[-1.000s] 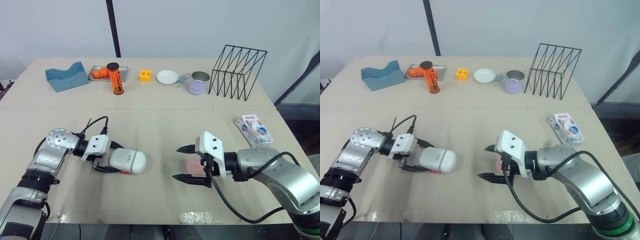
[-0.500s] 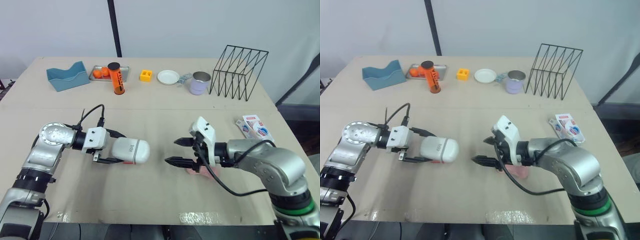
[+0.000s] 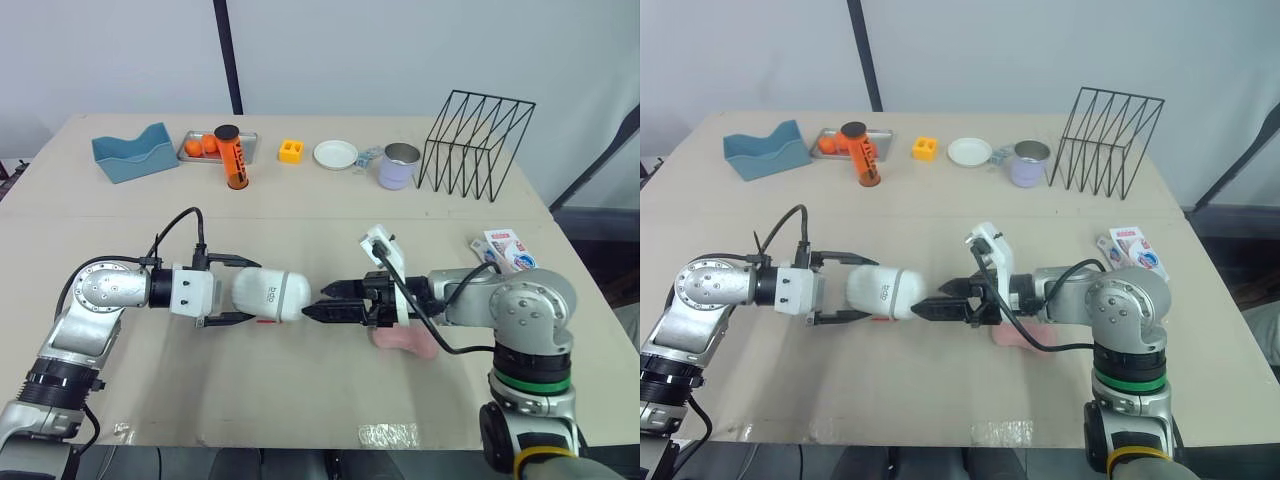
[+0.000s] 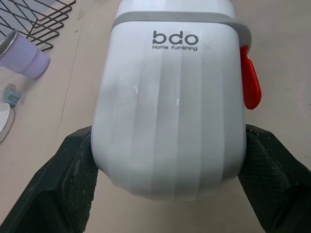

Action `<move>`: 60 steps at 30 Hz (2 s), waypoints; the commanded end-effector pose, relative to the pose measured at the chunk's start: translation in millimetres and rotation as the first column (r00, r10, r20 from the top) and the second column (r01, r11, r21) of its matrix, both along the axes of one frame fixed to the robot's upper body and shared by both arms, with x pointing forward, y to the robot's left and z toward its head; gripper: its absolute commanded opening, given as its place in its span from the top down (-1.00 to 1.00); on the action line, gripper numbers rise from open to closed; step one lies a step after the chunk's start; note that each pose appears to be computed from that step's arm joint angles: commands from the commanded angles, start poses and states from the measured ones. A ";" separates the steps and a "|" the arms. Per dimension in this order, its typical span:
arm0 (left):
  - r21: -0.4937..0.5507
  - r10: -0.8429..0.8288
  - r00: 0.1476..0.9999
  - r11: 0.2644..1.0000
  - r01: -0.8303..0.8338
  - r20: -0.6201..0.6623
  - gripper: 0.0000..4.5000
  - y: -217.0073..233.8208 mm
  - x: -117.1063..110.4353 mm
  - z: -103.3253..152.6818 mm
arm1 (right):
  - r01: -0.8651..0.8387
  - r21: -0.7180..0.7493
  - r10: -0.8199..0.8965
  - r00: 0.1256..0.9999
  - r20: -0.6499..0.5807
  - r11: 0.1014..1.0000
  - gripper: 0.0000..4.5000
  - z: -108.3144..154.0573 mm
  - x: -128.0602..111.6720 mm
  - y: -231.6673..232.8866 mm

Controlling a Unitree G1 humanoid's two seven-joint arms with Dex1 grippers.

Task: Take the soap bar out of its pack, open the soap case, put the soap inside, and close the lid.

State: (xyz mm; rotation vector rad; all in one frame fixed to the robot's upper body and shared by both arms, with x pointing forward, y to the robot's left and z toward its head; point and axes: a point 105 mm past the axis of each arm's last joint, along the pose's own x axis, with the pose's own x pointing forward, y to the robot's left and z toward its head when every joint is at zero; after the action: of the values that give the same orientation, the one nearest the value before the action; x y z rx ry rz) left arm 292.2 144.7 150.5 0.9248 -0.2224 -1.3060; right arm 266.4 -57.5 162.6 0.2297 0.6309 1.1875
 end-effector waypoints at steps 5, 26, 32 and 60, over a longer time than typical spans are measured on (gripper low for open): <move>-0.043 0.011 0.994 0.999 -0.006 0.106 -0.56 -10.3 4.4 14.1 | 0.008 0.057 -0.006 0.999 -0.032 0.998 -1.00 8.7 11.7 14.6; -0.053 0.023 0.992 0.998 -0.016 0.123 -0.56 -16.6 7.7 10.6 | 0.044 0.144 -0.026 0.992 -0.120 0.989 -0.42 9.5 18.1 21.1; -0.047 0.029 0.992 0.999 -0.023 0.121 -0.56 -15.3 8.2 7.7 | 0.023 0.154 -0.003 0.991 -0.133 0.988 0.13 8.0 13.0 23.4; -0.033 0.071 0.995 0.997 -0.069 0.071 -0.56 1.0 0.3 0.8 | 0.134 0.110 -0.114 0.979 -0.168 0.985 0.13 -0.5 22.7 -4.4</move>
State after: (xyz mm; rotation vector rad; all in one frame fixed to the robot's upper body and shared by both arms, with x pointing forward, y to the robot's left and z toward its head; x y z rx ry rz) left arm 294.0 138.4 138.9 0.9601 -0.2511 -1.2367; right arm 281.4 -57.8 148.4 0.4314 0.7410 1.1090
